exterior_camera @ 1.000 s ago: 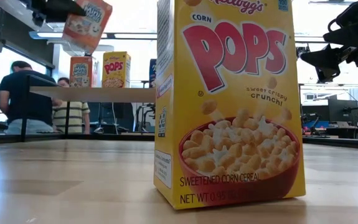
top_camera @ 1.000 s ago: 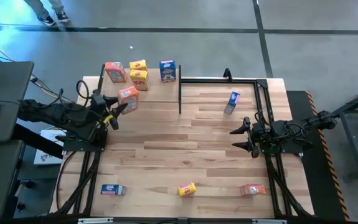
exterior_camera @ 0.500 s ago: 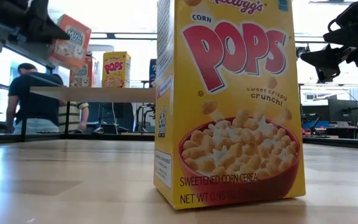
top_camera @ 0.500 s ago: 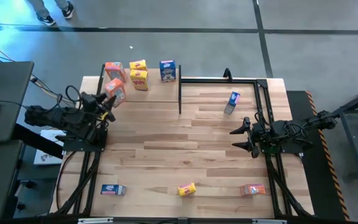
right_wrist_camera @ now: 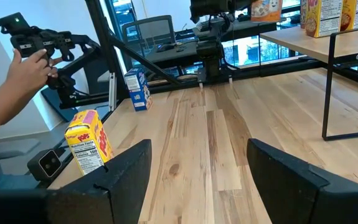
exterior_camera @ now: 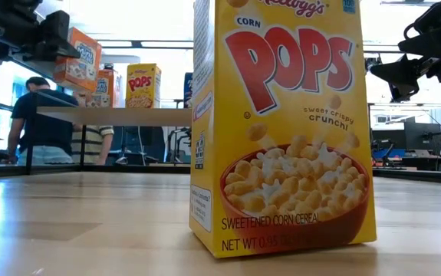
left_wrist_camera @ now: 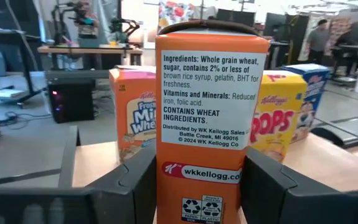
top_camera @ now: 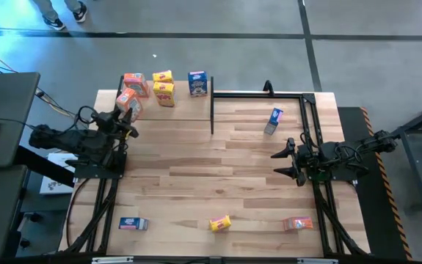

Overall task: Stack cereal on shelf
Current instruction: Put the top orange cereal box on the shelf aligned with the other orange cereal box

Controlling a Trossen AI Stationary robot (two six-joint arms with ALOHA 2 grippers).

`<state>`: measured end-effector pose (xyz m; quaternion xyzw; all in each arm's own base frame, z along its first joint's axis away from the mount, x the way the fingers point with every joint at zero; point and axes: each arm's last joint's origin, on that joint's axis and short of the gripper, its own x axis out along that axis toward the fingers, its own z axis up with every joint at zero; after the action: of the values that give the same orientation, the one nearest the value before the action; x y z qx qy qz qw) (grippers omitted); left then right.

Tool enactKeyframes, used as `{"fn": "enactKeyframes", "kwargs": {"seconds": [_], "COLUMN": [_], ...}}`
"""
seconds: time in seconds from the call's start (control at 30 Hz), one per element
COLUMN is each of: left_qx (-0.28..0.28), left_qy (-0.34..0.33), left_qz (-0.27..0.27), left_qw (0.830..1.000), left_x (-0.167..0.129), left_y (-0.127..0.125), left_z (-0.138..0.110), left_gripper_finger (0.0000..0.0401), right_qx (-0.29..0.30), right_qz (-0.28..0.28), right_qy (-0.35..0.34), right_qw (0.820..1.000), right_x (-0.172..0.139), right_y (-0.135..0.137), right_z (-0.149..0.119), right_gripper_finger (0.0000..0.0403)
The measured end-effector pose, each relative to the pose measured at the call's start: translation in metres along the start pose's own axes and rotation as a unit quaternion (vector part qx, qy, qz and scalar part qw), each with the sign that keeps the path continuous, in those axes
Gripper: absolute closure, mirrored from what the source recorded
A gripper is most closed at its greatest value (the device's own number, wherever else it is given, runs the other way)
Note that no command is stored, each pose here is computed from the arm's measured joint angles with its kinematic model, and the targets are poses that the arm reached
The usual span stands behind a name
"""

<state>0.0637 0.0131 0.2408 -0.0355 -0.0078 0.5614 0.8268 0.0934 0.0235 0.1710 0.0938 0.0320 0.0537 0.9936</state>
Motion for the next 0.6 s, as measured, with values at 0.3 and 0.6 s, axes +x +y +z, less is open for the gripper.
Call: {"fn": "enactKeyframes", "kwargs": {"seconds": [0.3,0.6], "left_qx": [0.025,0.022], "left_qy": [0.007,0.015], "left_qz": [0.054,0.099], "left_qw": [0.998,0.995], "left_x": [0.010,0.023], "left_y": [-0.017,-0.031], "left_z": [-0.007,-0.019], "left_gripper_finger": [0.0233,0.0233], "right_qx": [0.000,0.000], "right_qz": [0.000,0.000], "right_qy": [0.000,0.000], "right_qw": [1.000,1.000], "right_x": [0.000,0.000], "right_y": [0.000,0.000], "right_z": [0.000,0.000], "right_gripper_finger": [0.0146,0.0146]}}
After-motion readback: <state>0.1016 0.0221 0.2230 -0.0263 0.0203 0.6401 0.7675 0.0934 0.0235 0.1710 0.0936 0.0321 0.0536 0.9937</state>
